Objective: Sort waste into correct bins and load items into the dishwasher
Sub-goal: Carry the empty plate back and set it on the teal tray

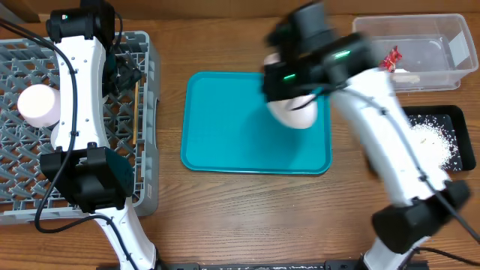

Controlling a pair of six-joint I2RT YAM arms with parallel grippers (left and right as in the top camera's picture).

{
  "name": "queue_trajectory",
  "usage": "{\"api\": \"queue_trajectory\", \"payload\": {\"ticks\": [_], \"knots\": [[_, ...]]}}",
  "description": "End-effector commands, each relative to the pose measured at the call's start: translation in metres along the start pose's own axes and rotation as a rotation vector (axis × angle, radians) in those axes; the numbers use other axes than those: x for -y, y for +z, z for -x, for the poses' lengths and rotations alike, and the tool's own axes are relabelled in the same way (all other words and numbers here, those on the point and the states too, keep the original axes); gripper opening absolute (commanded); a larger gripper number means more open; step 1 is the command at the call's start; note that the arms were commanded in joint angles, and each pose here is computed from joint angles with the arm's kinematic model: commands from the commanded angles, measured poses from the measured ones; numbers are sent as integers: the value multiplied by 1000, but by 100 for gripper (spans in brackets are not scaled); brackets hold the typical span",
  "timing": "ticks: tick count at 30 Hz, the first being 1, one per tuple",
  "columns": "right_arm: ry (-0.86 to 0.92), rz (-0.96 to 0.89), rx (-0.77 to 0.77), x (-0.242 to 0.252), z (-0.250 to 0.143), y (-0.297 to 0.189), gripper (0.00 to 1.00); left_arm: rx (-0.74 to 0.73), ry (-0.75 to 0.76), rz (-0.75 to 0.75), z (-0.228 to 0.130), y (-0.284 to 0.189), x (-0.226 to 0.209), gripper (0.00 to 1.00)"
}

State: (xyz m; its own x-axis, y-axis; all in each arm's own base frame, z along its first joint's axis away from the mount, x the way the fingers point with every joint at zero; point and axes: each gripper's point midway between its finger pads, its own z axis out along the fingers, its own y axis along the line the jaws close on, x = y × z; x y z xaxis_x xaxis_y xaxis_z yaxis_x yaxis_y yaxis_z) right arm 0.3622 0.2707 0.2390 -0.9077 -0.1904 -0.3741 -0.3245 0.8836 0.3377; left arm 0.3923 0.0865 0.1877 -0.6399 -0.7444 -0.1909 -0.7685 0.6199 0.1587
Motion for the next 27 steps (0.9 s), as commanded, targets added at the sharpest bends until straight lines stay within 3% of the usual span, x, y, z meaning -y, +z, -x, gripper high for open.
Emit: {"api": "queue_trajectory", "payload": {"ticks": [1, 8, 14, 15, 16, 17, 19, 23, 27], "knots": [[96, -161, 34, 3, 5, 38, 4, 40, -30, -40, 2, -19, -2, 100], [196, -164, -18, -24, -10, 122, 4, 40, -30, -40, 2, -19, -2, 100], [179, -136, -45, -44, -21, 141, 8, 40, -30, -40, 2, -19, -2, 100], [174, -119, -52, -50, -23, 141, 13, 40, -30, -40, 2, -19, -2, 100], [169, -100, -62, -55, -26, 142, 28, 40, -30, -40, 2, -19, -2, 100], [165, -81, -73, -61, -28, 142, 51, 40, -30, -40, 2, -19, -2, 100], [165, -70, -86, -63, -31, 142, 72, 40, -30, -40, 2, -19, -2, 100], [181, -88, -107, -57, -32, 129, 90, 41, -30, -40, 2, -19, -1, 100], [227, -155, -82, -33, -15, 85, 100, 41, -30, -40, 2, -19, -1, 100]]}}
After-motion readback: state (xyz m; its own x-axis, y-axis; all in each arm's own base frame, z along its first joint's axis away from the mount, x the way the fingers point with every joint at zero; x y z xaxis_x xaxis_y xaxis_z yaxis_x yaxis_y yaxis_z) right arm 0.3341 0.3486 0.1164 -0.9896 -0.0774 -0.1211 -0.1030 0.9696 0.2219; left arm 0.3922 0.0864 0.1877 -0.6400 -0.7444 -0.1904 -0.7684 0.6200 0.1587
